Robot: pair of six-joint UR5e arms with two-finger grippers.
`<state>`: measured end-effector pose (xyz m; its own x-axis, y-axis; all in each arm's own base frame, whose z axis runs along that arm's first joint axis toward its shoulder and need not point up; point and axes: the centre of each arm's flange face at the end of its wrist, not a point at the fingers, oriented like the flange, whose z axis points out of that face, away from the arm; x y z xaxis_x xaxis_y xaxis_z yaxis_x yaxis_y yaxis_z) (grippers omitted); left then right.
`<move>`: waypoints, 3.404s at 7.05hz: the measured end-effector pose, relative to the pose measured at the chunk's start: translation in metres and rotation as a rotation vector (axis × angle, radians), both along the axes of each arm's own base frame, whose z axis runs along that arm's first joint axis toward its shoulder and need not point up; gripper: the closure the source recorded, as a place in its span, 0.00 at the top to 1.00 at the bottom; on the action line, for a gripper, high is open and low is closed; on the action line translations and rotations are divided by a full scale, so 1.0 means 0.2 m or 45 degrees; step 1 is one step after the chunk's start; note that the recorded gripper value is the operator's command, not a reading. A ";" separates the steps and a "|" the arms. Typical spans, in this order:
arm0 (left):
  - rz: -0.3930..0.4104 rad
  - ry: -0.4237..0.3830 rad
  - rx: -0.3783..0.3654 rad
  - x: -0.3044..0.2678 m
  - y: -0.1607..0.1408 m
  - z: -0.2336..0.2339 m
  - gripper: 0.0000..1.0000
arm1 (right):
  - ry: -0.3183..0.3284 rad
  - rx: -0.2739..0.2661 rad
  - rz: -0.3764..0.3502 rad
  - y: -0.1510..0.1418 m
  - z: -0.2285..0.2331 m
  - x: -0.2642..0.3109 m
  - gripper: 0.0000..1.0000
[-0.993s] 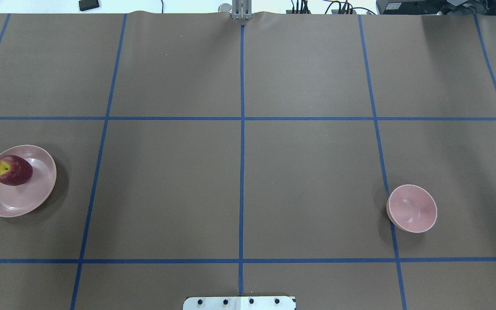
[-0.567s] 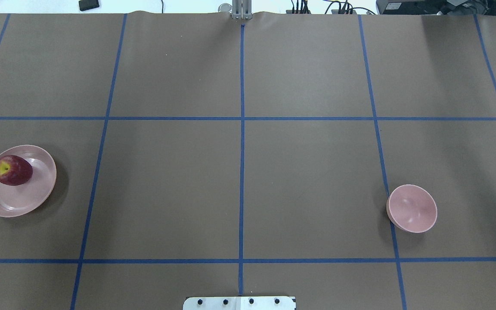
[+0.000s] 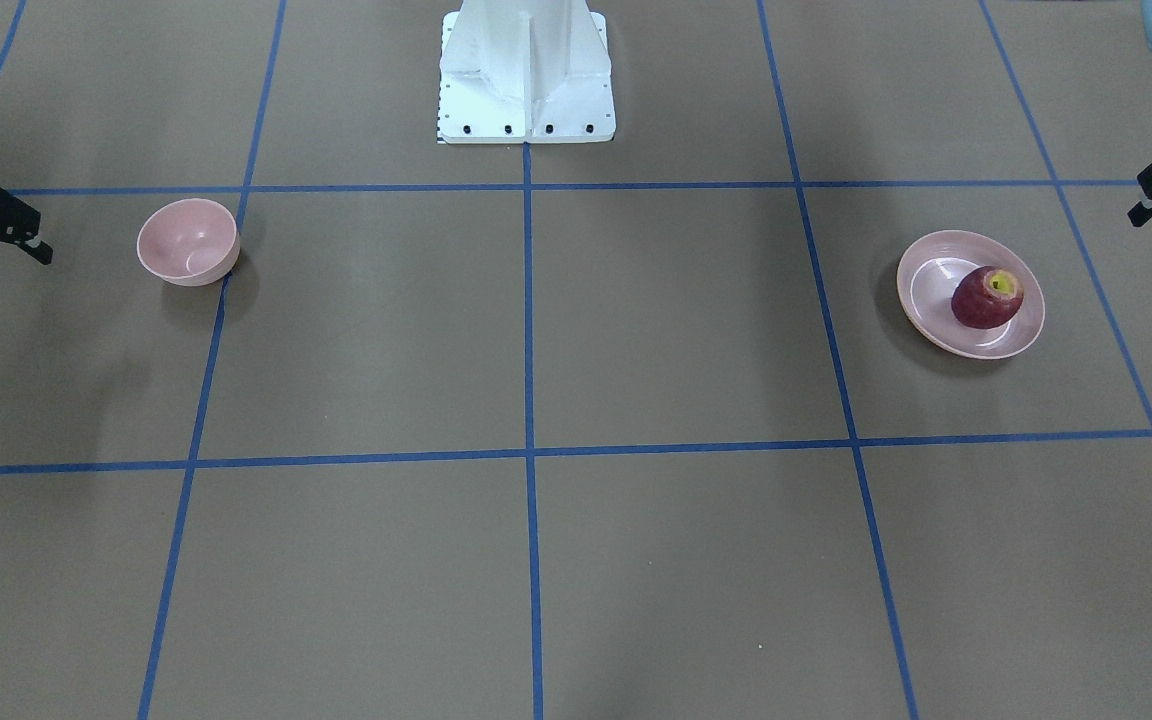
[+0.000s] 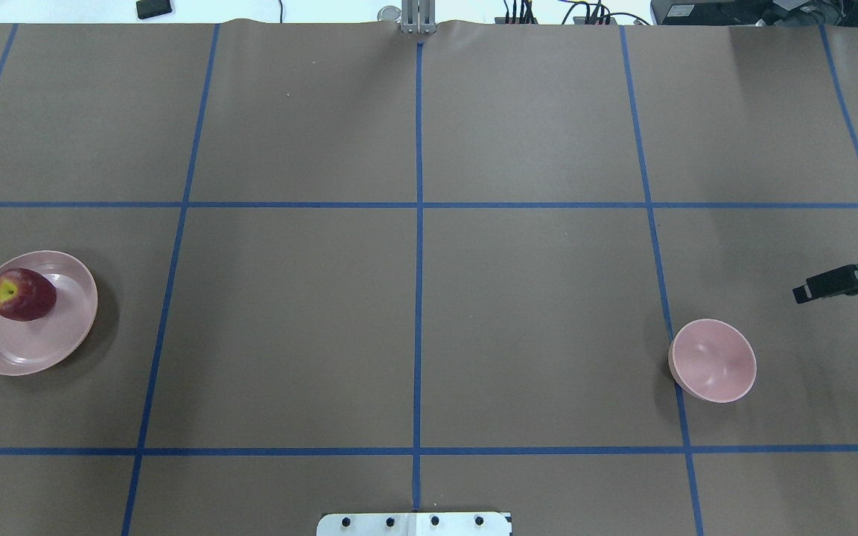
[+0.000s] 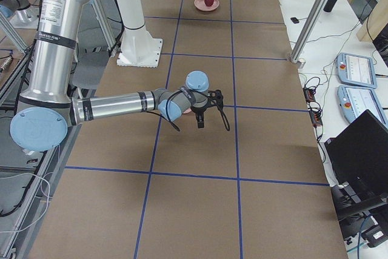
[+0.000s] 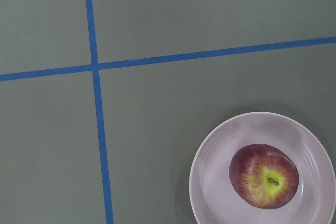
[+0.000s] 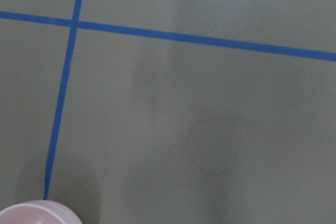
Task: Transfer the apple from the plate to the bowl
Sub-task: 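Reach the right gripper down to the rim of the pink bowl, then grip the bowl rim with the right gripper and slide it toward table center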
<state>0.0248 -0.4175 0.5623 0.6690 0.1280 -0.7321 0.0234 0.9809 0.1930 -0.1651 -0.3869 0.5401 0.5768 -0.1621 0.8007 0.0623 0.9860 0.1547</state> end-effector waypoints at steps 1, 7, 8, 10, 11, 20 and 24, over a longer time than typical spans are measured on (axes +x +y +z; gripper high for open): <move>-0.001 0.001 0.000 0.00 0.00 0.00 0.98 | -0.002 -0.009 -0.015 0.07 0.01 -0.08 1.00; -0.016 0.005 -0.015 0.00 0.00 0.00 0.98 | 0.044 -0.010 -0.108 0.21 0.01 -0.41 0.88; -0.016 0.004 -0.016 0.00 0.00 0.00 0.98 | 0.049 -0.020 -0.111 0.23 0.00 -0.46 0.63; -0.017 0.004 -0.016 0.00 0.00 0.00 0.98 | 0.065 -0.021 -0.113 0.25 0.01 -0.51 0.00; -0.018 0.004 -0.014 0.00 0.00 0.00 0.98 | 0.067 -0.031 -0.107 0.25 0.01 -0.52 0.00; -0.016 0.007 -0.010 0.00 0.00 -0.01 0.98 | -0.155 -0.268 0.126 -0.27 -0.92 -0.92 0.00; -0.015 0.007 -0.020 0.00 0.01 0.00 0.98 | -0.015 -0.372 0.303 -0.87 -1.63 -1.74 0.00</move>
<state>0.0248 -0.4158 0.5614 0.6666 0.1083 -0.7375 0.0361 0.9835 0.1770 -0.5129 -0.5614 0.2150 0.5613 0.2120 0.8000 -0.1743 0.9752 -0.1361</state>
